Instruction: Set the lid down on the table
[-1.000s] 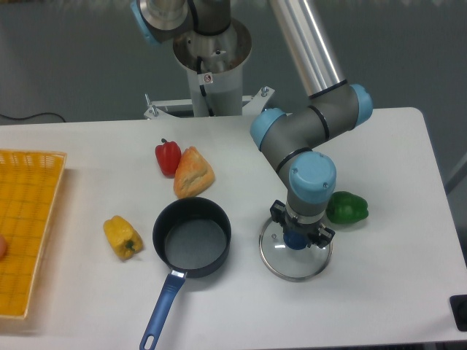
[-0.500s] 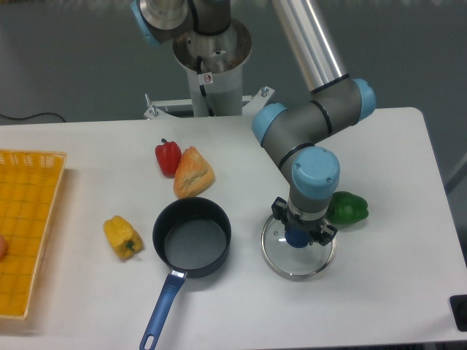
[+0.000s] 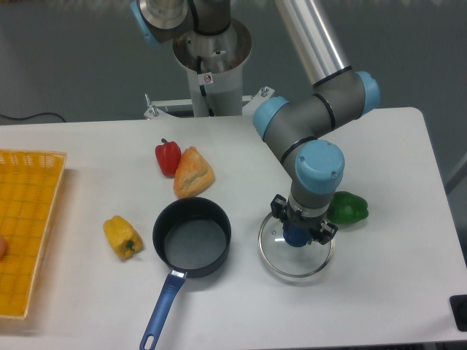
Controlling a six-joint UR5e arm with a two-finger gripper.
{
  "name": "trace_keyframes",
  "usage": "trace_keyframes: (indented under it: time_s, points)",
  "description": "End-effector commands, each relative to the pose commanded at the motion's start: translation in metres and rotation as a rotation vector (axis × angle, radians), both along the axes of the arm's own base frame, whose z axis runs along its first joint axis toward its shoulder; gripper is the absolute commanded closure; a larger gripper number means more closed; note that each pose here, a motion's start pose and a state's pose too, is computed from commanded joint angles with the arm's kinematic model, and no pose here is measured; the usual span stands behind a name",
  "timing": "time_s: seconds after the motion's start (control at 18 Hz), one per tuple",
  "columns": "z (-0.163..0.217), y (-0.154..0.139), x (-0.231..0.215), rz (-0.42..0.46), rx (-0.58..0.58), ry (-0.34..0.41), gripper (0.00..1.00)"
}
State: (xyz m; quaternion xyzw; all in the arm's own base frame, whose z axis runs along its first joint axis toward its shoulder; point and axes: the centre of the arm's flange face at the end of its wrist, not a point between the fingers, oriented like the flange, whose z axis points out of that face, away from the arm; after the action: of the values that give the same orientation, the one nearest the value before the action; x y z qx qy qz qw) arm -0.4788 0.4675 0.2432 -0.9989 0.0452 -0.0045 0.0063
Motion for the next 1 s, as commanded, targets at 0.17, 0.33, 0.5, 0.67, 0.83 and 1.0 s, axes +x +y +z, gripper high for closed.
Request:
trace_keyframes:
  time_s: [0.17,0.33,0.5,0.67,0.83,1.0]
  points:
    - [-0.006,0.001,0.001,0.003,-0.002,-0.006,0.53]
    - [-0.008,0.0,0.002,-0.002,-0.005,-0.011,0.53]
    - [-0.011,0.0,0.002,-0.002,-0.008,-0.015,0.53]
    - [-0.014,0.0,0.001,-0.002,-0.01,-0.019,0.53]
    - [-0.016,0.001,0.002,-0.002,-0.012,-0.022,0.53]
    - [-0.021,0.002,0.003,-0.002,-0.016,-0.028,0.52]
